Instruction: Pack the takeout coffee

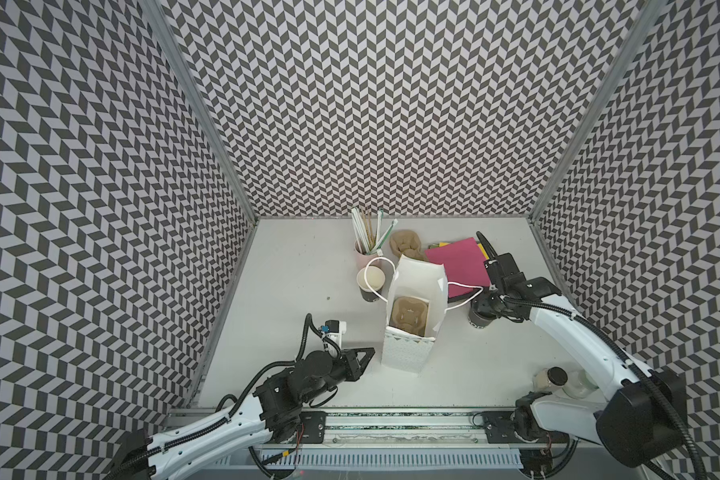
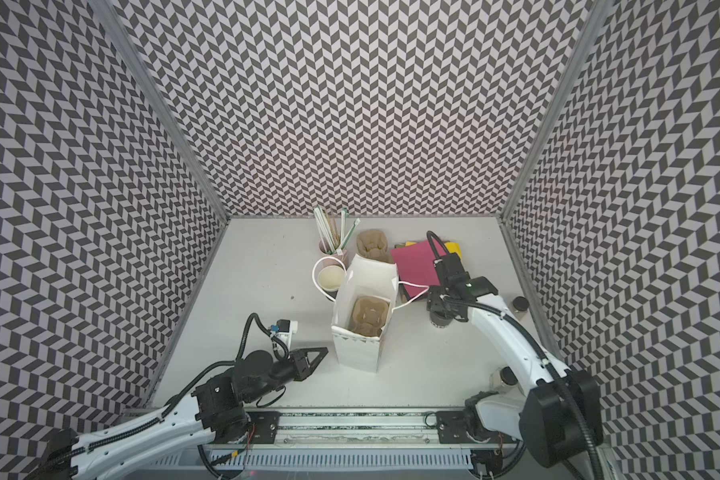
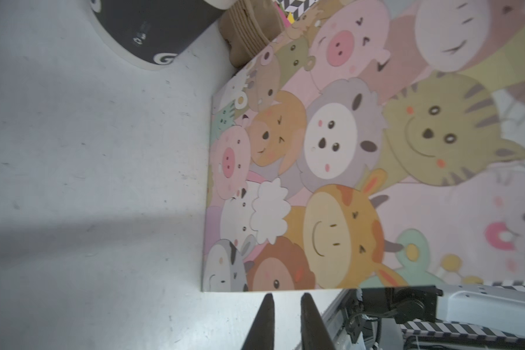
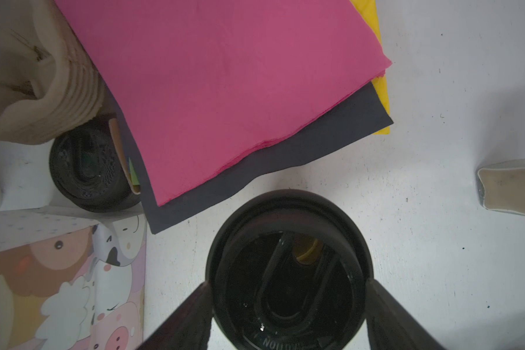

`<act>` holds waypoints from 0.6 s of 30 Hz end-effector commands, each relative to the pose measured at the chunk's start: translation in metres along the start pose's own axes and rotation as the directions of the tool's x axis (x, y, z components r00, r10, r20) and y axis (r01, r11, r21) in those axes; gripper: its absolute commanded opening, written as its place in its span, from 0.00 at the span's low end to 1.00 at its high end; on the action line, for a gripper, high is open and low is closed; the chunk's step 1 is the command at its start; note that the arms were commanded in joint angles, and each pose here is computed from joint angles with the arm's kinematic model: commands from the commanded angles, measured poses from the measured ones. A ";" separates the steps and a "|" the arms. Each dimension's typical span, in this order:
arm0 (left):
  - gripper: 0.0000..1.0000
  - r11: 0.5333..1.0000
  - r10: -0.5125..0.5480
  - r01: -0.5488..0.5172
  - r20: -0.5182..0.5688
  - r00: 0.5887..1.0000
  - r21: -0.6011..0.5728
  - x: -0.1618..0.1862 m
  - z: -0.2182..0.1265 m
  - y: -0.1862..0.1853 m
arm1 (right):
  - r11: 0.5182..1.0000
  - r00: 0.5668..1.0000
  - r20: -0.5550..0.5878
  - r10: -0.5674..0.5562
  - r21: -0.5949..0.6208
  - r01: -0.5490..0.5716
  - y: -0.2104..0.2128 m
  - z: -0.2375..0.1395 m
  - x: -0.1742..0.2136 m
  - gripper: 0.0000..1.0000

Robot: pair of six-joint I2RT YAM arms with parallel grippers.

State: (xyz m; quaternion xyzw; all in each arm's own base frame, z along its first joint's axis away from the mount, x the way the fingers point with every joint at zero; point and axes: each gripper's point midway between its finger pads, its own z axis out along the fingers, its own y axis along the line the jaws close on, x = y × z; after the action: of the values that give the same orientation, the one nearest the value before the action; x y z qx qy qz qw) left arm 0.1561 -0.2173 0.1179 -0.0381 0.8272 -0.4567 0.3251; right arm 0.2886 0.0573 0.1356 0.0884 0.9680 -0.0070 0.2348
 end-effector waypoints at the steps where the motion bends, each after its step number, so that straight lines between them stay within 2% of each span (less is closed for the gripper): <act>1: 0.19 0.999 0.036 -0.036 -0.007 0.999 -0.031 -0.002 0.005 0.005 | 1.000 1.000 0.024 -0.008 -0.001 0.008 0.002 0.002 -0.005 0.76; 5: 0.18 0.998 0.045 -0.045 -0.009 0.999 -0.048 -0.004 0.013 0.005 | 1.000 1.000 0.027 -0.009 0.005 0.008 0.002 0.002 -0.005 0.75; 18: 0.18 0.998 -0.030 0.034 -0.069 0.997 0.060 0.010 0.024 -0.011 | 0.999 0.999 0.015 -0.028 -0.020 0.029 0.006 0.005 -0.003 0.61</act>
State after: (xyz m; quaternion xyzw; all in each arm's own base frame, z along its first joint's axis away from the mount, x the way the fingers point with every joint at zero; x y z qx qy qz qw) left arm 0.1604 -0.2359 0.0982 -0.0245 0.8436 -0.4501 0.2917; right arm 0.2916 0.0589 0.1360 0.0828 0.9674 -0.0047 0.2391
